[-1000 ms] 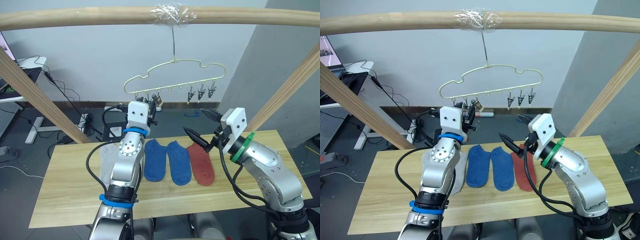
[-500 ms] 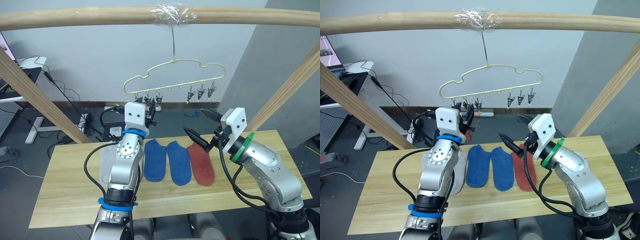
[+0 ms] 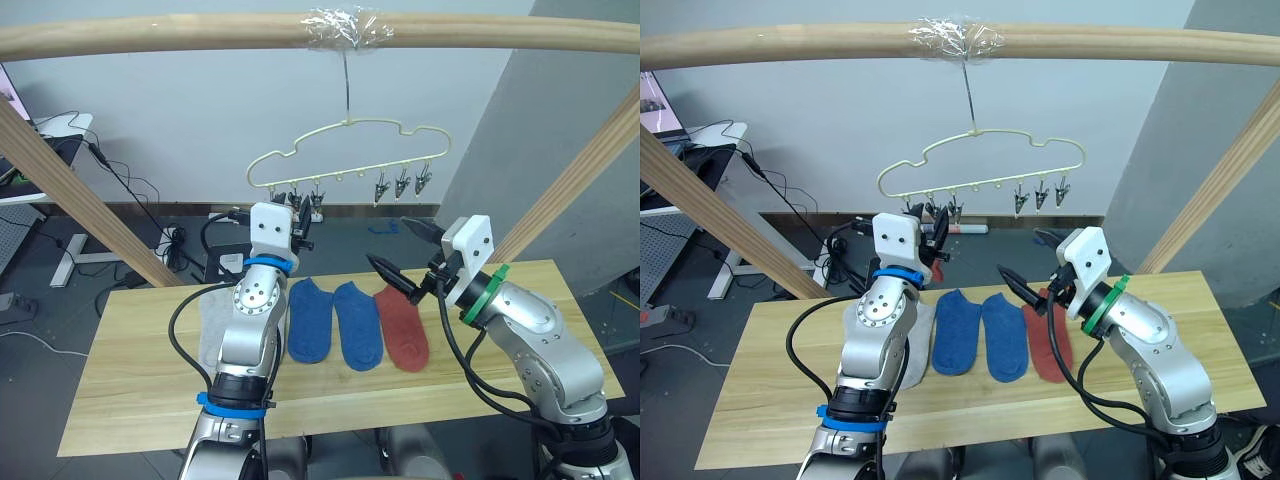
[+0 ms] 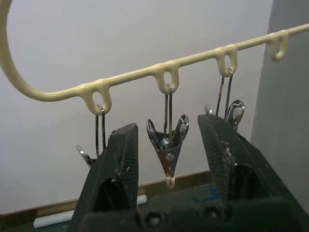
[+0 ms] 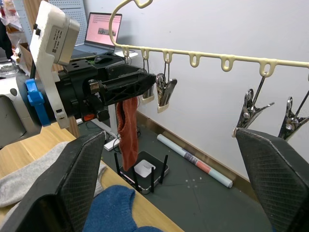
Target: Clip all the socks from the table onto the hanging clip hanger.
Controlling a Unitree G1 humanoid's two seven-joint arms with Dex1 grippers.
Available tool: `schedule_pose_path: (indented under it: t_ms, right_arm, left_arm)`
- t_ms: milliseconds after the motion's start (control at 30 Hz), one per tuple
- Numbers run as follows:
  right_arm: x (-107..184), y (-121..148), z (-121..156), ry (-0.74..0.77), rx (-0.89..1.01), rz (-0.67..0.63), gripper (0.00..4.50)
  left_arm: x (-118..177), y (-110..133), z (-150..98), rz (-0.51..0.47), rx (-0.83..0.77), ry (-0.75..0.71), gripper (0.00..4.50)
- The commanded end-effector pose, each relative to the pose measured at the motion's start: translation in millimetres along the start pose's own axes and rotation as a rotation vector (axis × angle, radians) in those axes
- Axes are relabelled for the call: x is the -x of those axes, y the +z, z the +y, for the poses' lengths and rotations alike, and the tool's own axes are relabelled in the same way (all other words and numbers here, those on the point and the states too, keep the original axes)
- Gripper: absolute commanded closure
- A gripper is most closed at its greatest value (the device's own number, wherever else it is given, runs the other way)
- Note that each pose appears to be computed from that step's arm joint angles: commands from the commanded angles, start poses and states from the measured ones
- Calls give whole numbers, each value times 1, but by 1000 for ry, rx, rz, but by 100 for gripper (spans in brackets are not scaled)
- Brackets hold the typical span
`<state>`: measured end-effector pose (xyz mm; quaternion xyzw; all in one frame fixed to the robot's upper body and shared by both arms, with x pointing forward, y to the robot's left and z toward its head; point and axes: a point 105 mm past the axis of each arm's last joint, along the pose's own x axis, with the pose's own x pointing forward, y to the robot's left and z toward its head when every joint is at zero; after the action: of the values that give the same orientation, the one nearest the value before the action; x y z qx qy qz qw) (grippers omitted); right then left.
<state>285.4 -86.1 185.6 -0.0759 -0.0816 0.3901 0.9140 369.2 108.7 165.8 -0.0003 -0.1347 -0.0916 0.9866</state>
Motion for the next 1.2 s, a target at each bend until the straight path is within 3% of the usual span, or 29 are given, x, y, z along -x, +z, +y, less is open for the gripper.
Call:
schedule_pose_path:
  t_ms: [33,267,500,600,900,1033,1200]
  right_arm:
    - [0,15,2,3,37,-57,0]
    - [0,15,3,2,35,-57,0]
    - [0,14,3,1,31,-57,0]
    - [0,14,4,1,29,-57,0]
    - [0,10,4,-5,16,-42,0]
    - [6,-29,-4,-54,36,130,0]
    - [21,-113,-11,-57,85,477,0]
  left_arm:
    - [-3,12,-4,-50,-14,-16,235]
    - [-4,13,-4,-54,-28,-17,235]
    - [-3,13,-5,-58,-22,-26,398]
    - [-3,14,-3,-59,-26,-21,444]
    - [-1,11,1,-37,-68,-17,449]
    - [1,11,-4,-14,-86,-68,449]
    - [5,10,-5,63,-89,-154,449]
